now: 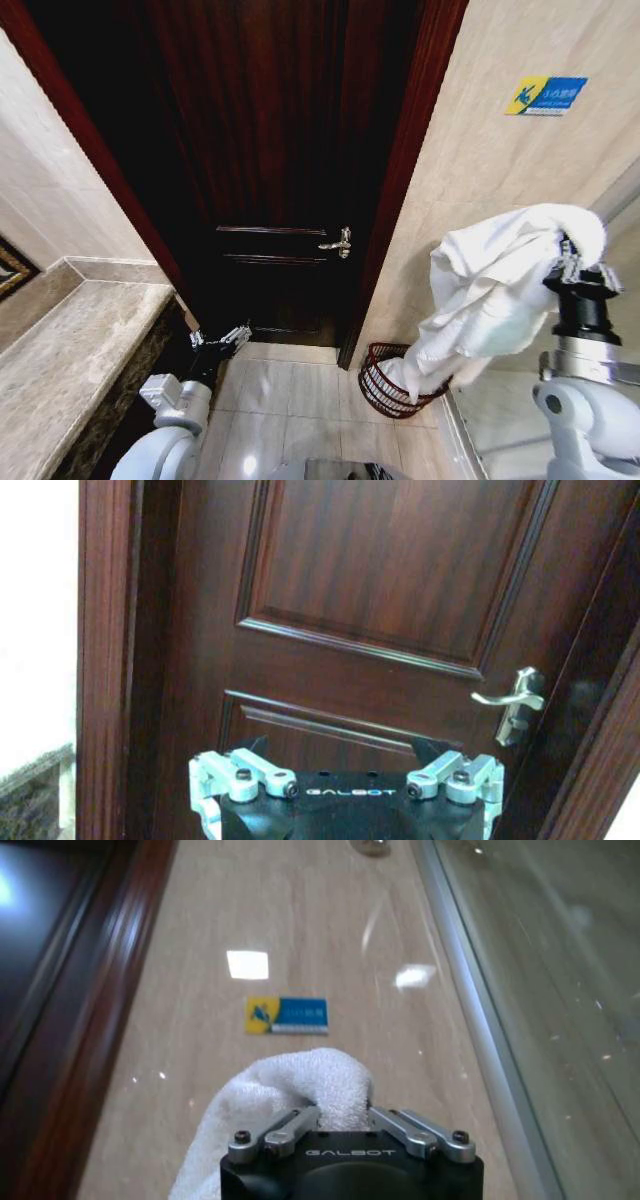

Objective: Discard the used towel into the hamper.

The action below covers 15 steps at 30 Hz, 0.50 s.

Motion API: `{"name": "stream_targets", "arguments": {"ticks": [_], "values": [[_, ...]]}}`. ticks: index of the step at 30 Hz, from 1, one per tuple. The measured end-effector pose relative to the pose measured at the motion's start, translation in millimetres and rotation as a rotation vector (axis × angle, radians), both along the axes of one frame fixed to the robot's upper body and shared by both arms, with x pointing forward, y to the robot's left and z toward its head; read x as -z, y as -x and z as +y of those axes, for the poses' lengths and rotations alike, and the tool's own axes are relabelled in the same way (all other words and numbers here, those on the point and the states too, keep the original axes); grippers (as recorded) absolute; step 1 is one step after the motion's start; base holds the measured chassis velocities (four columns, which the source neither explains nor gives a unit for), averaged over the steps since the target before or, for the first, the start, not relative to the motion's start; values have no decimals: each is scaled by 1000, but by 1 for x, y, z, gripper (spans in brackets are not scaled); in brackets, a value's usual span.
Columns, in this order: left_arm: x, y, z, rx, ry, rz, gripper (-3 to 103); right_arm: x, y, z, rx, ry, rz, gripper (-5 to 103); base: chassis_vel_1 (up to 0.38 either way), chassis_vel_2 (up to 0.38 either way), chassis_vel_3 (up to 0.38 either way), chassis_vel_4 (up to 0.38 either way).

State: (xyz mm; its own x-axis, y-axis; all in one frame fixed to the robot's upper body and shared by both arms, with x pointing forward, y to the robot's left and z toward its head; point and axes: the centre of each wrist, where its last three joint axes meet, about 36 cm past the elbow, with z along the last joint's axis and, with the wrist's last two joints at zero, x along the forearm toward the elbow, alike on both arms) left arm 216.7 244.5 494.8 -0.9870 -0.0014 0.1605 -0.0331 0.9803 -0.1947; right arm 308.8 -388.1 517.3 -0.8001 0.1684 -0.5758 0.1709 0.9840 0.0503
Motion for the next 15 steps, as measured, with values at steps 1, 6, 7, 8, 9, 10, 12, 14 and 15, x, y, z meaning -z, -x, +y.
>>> {"name": "stream_targets", "arguments": {"ticks": [1,6,7,8,9,10,12,14,15], "values": [[0,0,0,0,0,0,97,6,-3,-3,2,-2,11,7,0,0,0,0],[0,0,0,0,0,0,97,18,-12,-10,-7,-13,36,7,0,0,0,0],[0,0,0,0,0,0,97,22,-14,-13,-11,-17,44,7,0,0,0,0],[0,0,0,0,0,0,97,27,-16,-15,-16,-21,53,7,0,0,0,0],[0,0,0,0,0,0,97,27,-16,-15,-16,-21,53,7,0,0,0,0],[0,0,0,0,0,0,97,30,-17,-16,-18,-22,58,7,0,0,0,0],[0,0,0,0,0,0,97,43,-20,-18,-27,-27,72,7,0,0,0,0],[0,0,0,0,0,0,97,50,-21,-19,-31,-29,80,7,0,0,0,0],[0,0,0,0,0,0,97,58,-21,-21,-36,-31,88,7,0,0,0,0]]}}
